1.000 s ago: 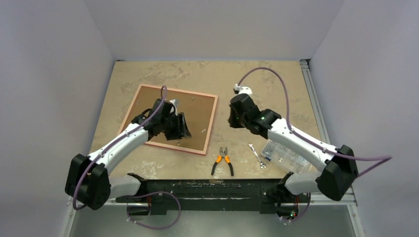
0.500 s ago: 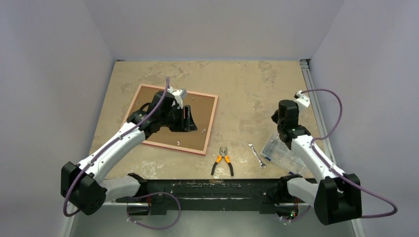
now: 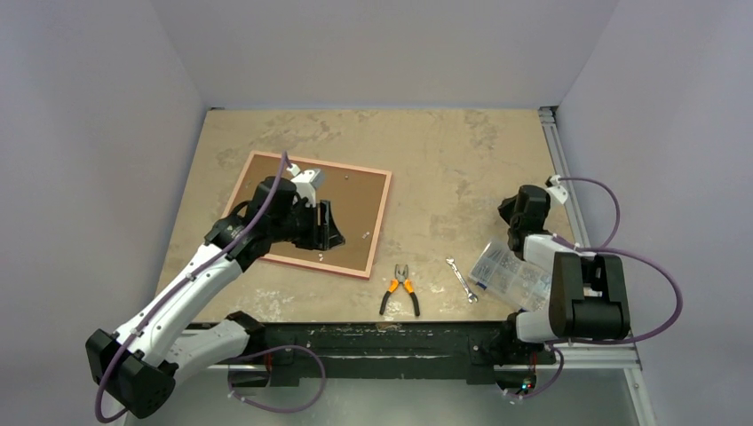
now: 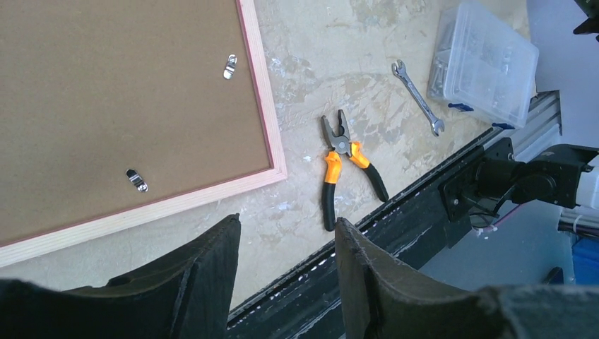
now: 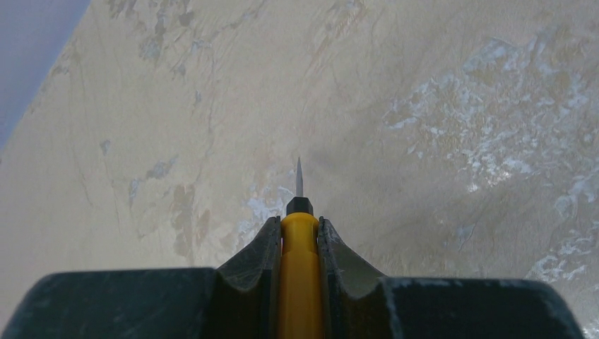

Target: Take the photo out of the frame

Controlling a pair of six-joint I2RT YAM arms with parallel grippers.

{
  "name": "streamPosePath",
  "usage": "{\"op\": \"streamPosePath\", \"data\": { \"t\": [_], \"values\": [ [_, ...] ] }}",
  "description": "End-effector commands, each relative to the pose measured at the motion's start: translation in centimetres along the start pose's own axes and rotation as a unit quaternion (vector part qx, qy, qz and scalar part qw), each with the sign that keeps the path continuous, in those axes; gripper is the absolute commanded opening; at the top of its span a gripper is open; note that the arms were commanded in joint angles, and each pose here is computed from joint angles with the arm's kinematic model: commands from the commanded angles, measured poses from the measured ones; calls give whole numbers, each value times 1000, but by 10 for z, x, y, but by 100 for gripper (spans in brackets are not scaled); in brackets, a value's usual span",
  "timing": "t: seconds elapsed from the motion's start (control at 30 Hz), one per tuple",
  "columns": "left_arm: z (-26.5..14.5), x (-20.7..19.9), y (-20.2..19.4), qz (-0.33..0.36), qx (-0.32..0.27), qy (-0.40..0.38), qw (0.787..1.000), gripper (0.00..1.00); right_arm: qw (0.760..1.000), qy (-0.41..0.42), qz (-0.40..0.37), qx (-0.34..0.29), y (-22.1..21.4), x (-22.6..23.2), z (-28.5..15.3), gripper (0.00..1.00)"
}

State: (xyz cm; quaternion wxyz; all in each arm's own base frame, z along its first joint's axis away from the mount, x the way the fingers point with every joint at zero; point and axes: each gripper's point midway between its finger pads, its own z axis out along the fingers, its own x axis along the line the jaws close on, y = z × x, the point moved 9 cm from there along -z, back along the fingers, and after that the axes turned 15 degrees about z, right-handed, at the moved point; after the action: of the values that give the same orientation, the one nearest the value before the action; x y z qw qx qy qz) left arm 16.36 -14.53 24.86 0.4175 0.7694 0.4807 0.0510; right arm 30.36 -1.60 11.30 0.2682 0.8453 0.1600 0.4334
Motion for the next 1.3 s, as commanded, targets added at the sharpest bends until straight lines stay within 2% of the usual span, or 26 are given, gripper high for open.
{"op": "streamPosePath", "data": {
  "t": [0.0,0.2,0.4,0.83,0.97,1.1,1.2,1.27],
  "values": [
    [-4,-1,-3,20,-6,-7,1000,50,998,44,48,-2,7,15,-1,8],
    [-9,-5,2,18,-11,-18,1000,50,998,-2,64,21,-3,0,-4,18],
    [-15,-6,5,25,-21,-14,999,50,998,-39,31,36,-3,-7,-10,26],
    [-12,-2,-5,35,-5,-8,999,54,993,-35,-97,63,17,15,-19,45],
    [-7,1,-15,38,6,-14,999,55,986,-29,-146,76,17,38,-36,59],
    [-3,2,-21,36,1,-22,999,58,978,-2,-182,102,-11,85,-64,65],
    [-1,4,-25,28,2,-16,999,59,966,37,-180,180,-58,118,-87,68],
    [1,4,-29,12,2,-11,1000,60,947,74,-194,245,-106,139,-113,68]
  ]
}}
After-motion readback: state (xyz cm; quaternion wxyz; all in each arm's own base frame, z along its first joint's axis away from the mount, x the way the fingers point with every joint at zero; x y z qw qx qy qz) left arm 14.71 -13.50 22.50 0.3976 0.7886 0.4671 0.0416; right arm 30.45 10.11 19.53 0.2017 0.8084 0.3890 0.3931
